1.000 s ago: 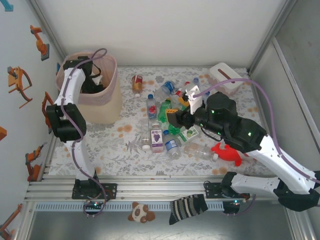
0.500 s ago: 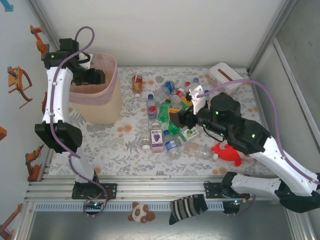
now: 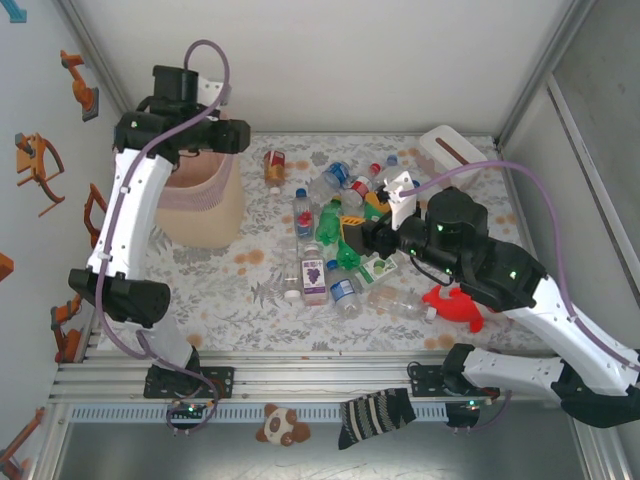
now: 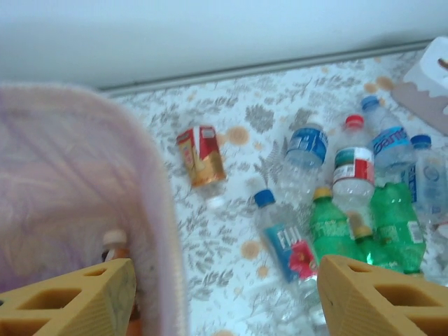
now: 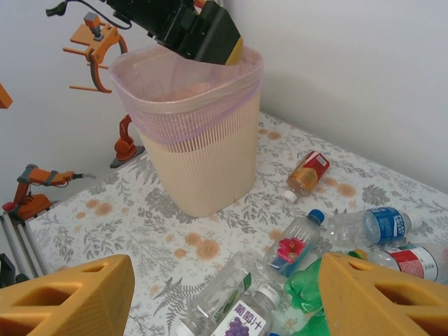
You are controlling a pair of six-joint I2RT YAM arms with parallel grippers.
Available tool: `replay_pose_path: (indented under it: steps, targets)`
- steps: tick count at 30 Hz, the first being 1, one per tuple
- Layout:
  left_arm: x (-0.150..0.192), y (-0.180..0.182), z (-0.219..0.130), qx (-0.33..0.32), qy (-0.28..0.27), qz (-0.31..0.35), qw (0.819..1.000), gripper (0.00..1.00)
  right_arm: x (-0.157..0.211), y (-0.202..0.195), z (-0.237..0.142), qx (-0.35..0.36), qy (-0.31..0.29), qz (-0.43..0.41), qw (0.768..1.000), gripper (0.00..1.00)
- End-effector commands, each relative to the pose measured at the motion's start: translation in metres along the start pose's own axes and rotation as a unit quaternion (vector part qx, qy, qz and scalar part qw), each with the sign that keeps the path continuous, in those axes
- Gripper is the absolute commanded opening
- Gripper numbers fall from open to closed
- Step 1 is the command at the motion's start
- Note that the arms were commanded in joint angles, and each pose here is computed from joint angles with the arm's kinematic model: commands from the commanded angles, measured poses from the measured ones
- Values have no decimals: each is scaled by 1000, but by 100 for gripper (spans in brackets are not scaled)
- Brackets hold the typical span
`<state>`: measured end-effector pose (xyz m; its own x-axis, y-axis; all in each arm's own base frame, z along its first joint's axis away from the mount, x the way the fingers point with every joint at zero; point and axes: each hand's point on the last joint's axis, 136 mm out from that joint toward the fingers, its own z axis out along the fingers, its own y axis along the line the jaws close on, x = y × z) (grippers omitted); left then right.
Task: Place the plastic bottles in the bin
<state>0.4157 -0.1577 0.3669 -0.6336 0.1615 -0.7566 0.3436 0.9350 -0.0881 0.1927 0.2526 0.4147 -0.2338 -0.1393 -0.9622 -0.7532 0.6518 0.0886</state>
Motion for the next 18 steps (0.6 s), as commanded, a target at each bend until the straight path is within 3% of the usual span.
replay_pose_path:
  steps: [1,9,18]
  targets:
    - [-23,-11,2,-22,-68,0,997,69,-1,-3,-6,9,-4,0,1000,70]
    - [-9,-46,57,-14,-82,-16,996,70,0,-3,-7,10,0,2,1000,69]
    - [33,-58,144,-105,-20,-6,994,71,1,-2,-8,7,0,7,1000,69]
